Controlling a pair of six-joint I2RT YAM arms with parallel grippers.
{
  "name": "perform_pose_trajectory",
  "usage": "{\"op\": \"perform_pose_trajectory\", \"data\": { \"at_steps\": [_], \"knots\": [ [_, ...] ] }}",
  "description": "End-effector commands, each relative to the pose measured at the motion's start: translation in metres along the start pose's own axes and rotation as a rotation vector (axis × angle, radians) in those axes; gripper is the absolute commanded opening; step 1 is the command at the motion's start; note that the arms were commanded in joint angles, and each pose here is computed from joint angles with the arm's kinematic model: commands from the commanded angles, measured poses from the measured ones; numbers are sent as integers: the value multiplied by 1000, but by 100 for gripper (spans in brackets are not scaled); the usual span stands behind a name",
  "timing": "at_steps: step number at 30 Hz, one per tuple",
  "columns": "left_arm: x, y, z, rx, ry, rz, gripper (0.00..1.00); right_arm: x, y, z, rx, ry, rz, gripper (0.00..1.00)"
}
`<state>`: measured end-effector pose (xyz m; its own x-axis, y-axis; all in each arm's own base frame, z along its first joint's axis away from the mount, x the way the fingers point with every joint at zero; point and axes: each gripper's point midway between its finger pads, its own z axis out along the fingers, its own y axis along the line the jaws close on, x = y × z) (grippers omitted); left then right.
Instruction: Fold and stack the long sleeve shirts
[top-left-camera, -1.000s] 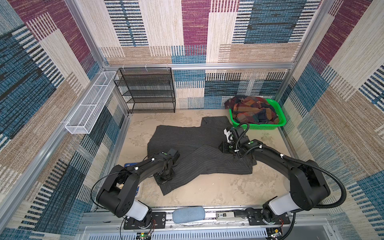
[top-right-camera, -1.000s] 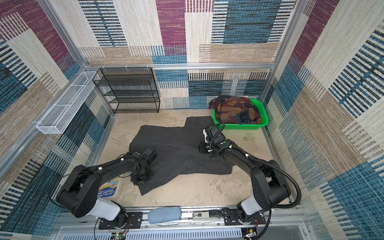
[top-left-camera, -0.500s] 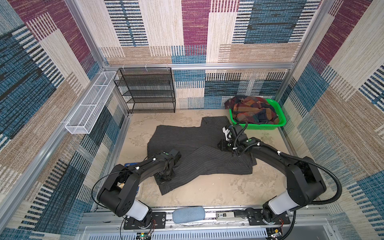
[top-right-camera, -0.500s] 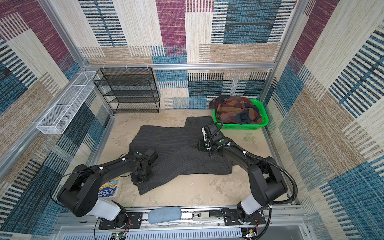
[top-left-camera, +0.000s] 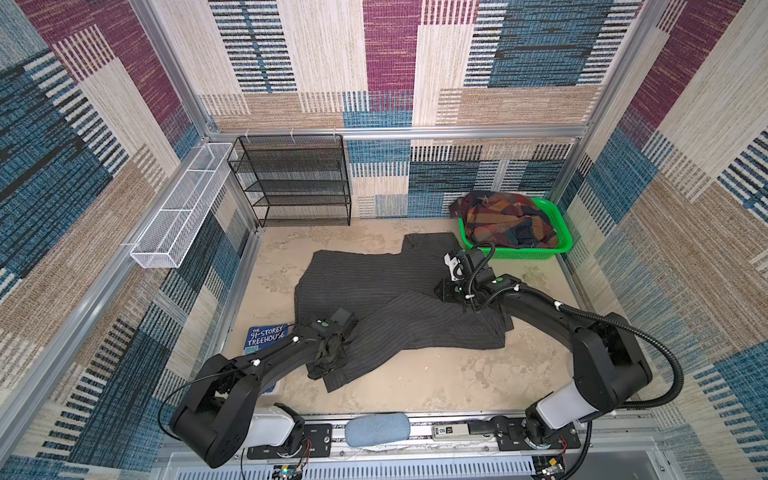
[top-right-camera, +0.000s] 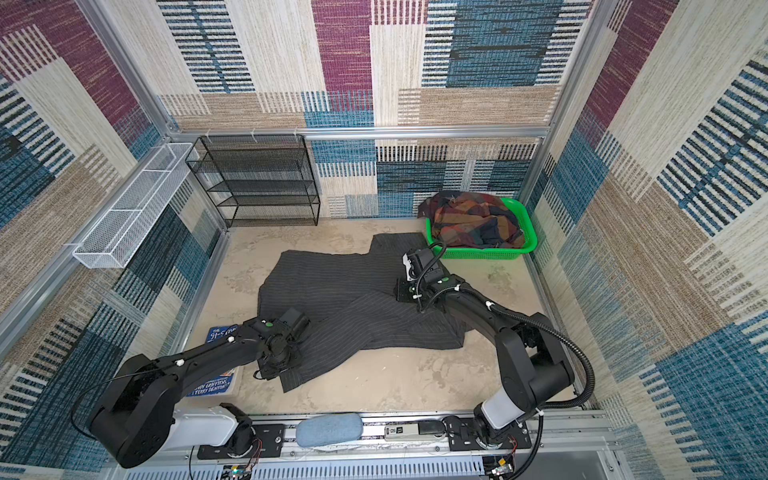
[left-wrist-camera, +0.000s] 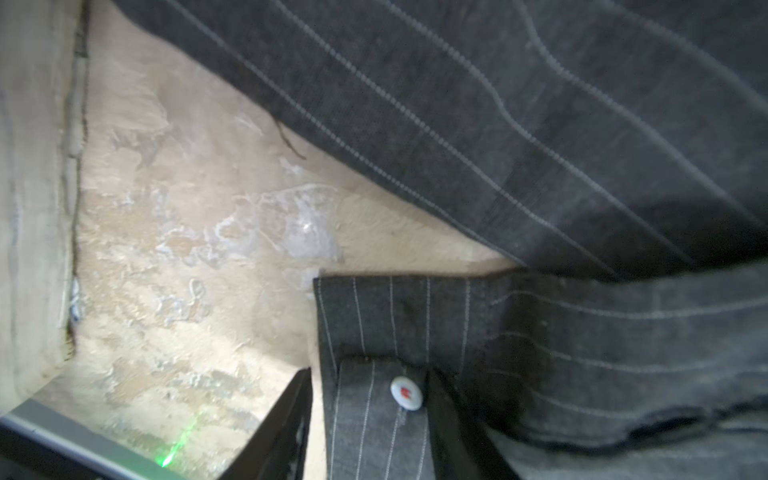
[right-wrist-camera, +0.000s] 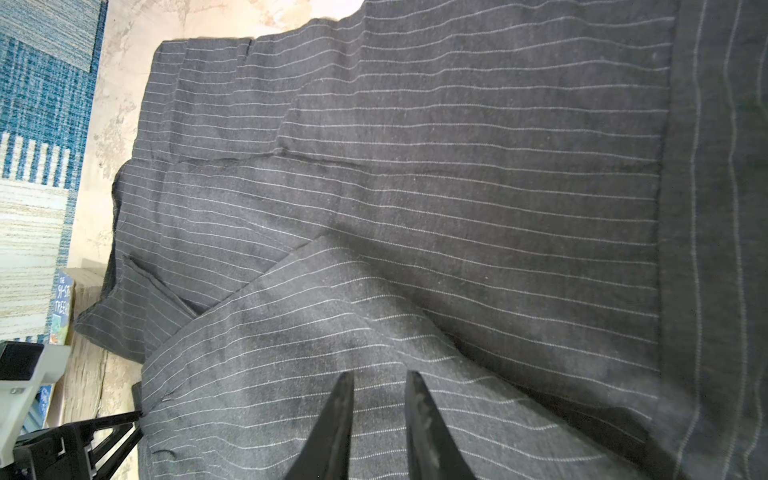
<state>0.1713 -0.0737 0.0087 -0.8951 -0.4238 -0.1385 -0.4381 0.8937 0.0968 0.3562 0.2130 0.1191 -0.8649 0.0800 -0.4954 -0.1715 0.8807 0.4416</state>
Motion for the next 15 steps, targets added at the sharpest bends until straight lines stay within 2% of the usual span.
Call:
{"op": "perform_pose_trajectory", "data": {
  "at_steps": [1,3,6,15],
  "knots": [
    [15,-25,25,133,65,-12,49,-13,9,-5,-25,-38,-9,25],
    [17,-23,31,111,74,-16,48,-15,10,-8,-25,-44,-10,25],
    [22,-17,42,78,90,-29,42,-19,10,-12,-17,-57,-9,24],
    [30,-11,57,54,114,-63,0,-21,11,-20,-9,-77,4,23]
  ]
}}
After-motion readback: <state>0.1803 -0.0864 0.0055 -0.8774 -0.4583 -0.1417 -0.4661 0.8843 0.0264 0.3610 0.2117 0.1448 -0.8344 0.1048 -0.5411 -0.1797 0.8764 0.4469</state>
